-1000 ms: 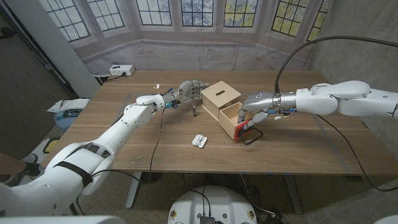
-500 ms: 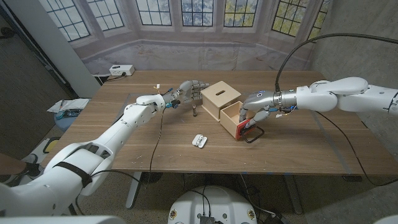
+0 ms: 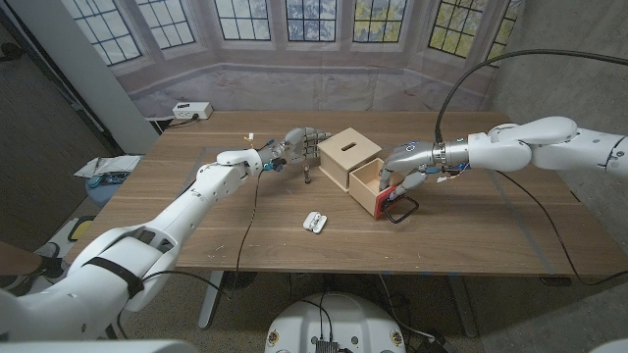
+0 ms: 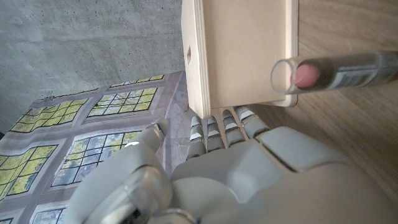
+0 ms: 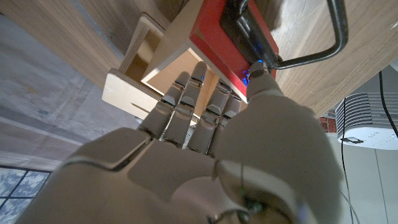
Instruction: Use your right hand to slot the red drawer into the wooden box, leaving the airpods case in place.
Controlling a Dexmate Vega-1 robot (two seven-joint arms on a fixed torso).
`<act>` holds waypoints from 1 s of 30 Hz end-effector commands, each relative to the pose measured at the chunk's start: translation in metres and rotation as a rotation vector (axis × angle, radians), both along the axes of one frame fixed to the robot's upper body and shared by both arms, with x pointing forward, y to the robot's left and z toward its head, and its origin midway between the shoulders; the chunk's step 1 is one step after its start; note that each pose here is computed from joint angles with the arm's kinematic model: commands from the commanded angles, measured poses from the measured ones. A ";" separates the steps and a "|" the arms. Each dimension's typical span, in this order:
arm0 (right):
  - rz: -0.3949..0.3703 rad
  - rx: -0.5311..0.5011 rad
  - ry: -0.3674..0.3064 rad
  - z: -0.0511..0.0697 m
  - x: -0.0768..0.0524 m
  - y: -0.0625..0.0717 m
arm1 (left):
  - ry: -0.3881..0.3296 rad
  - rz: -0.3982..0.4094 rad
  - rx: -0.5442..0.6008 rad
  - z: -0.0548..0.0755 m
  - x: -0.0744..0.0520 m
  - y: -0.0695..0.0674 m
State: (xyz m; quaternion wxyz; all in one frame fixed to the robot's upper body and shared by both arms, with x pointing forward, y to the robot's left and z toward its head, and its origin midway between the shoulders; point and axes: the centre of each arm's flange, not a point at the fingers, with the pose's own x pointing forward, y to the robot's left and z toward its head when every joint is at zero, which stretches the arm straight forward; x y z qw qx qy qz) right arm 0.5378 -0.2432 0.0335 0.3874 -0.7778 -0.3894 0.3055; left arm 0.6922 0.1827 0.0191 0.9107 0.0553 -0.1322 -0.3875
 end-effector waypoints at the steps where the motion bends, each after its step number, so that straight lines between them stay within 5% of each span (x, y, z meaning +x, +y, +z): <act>1: 0.012 -0.018 -0.001 0.004 0.007 -0.005 | 0.008 0.003 0.003 -0.001 0.000 -0.003; 30: 0.022 -0.078 -0.001 0.015 0.021 -0.011 | 0.015 0.004 -0.004 -0.002 0.003 -0.009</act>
